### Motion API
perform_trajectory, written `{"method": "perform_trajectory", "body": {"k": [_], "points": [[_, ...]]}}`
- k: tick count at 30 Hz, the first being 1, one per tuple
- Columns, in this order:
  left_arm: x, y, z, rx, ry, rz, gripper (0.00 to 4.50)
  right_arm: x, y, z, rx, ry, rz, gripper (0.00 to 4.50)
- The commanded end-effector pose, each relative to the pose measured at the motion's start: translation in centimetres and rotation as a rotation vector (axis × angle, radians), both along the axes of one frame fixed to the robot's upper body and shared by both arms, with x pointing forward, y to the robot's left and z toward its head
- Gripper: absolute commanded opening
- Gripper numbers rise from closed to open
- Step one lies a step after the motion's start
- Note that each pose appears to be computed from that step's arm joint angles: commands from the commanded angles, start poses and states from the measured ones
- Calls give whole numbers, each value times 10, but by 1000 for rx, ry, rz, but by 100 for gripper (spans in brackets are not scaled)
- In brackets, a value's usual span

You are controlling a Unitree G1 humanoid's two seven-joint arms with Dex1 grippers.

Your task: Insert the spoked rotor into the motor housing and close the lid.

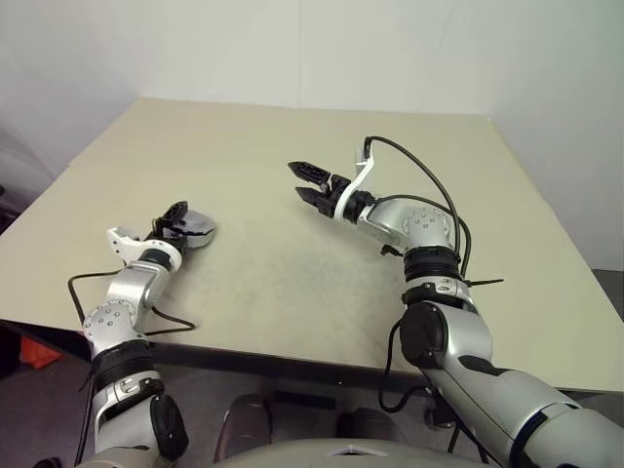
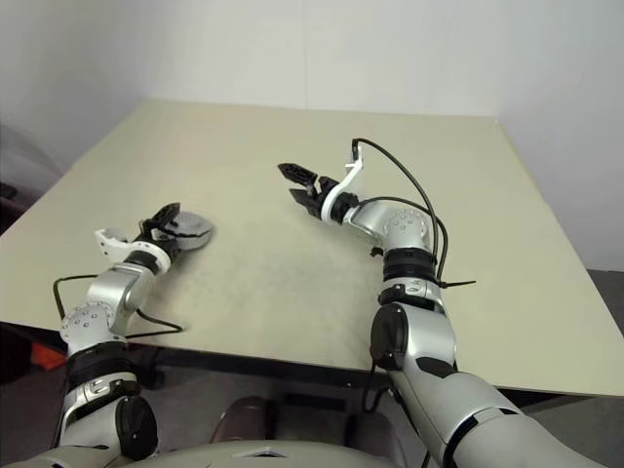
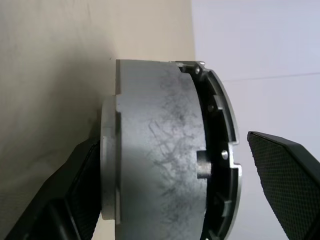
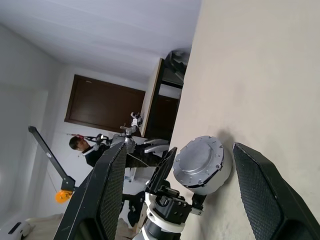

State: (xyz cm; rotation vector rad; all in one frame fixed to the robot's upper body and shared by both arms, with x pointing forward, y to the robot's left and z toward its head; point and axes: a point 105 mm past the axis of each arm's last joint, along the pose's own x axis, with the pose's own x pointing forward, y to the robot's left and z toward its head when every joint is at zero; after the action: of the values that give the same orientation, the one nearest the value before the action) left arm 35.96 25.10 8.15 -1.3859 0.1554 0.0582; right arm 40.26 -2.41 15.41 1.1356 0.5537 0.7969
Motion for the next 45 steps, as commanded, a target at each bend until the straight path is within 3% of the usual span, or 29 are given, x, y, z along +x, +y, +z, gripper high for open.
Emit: {"method": "perform_trajectory", "body": {"k": [1, 27, 45], "points": [[4, -2, 25, -17, -88, -19, 448, 3, 0, 9, 6, -28, -3, 382], [-29, 44, 29, 20, -19, 103, 448, 8, -4, 0, -23, 11, -4, 382], [-28, 53, 30, 50, 14, 120, 448, 10, -5, -2, -40, 13, -1, 382]]}}
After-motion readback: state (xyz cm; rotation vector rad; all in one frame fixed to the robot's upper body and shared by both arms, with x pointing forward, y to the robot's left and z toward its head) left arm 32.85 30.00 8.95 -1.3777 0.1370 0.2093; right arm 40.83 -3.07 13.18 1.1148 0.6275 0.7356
